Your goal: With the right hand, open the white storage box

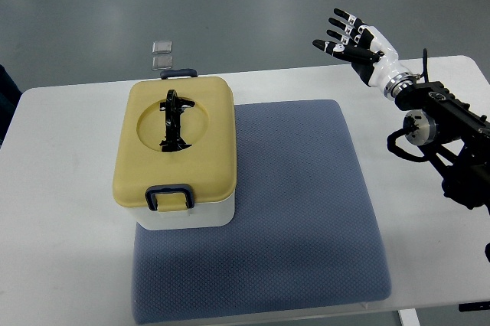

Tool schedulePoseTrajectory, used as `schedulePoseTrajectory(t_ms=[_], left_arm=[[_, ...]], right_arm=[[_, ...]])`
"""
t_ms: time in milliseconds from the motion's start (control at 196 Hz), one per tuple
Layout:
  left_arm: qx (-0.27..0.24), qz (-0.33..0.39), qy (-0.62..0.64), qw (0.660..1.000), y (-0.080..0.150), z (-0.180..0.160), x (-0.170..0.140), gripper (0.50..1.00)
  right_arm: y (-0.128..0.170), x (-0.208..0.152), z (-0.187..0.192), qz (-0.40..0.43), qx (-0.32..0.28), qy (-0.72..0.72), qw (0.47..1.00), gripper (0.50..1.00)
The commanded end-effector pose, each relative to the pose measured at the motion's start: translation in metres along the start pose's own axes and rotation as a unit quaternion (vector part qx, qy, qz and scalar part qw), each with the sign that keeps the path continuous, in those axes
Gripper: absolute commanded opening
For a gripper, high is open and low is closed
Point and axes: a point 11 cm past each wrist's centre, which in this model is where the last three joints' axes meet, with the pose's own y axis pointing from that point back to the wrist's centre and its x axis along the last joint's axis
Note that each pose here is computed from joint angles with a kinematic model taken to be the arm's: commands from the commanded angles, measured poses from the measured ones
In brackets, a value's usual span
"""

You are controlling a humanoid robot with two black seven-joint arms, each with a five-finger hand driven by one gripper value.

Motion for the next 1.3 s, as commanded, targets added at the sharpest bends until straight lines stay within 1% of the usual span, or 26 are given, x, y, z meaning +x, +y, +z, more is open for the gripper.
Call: schedulePoseTrajectory(t_ms=[0, 72, 378, 756, 1032, 1089, 1293], left_arm=[[-0.002, 0.000, 0.003, 1.000, 0.000, 0.001, 0.000, 1.000], [-0.010, -0.001, 0.004, 1.000, 0.000, 0.002, -0.001, 1.000], [-0.008, 0.009, 0.001, 1.000, 0.000, 0.002, 0.006, 1.000], [-0.008, 0.007, 0.001, 1.000, 0.000, 0.002, 0.005, 1.000], [-0.008, 0.007, 0.002, 1.000, 0.000, 0.002, 0.005, 1.000], [-0.008, 0.007, 0.002, 1.000, 0.000, 0.002, 0.005, 1.000], [-0.008, 0.007, 0.001, 1.000, 0.000, 0.002, 0.005, 1.000]], right_arm=[[0.000, 0.000, 0.000, 0.000, 0.000, 0.000, 1.000, 0.930], [0.000, 0.001, 0.000, 0.001, 0.000, 0.000, 1.000, 0.930], [0.000, 0.002, 0.000, 0.002, 0.000, 0.002, 1.000, 0.930], [0.001, 0.003, -0.003, -0.007, 0.001, 0.004, 1.000, 0.930], [0.001, -0.001, 0.001, -0.006, -0.001, -0.001, 1.000, 0.930], [0.001, -0.001, 0.000, -0.006, 0.005, -0.001, 1.000, 0.930], [0.003, 0.004, -0.010, 0.000, 0.054, 0.000, 0.999, 0.928]])
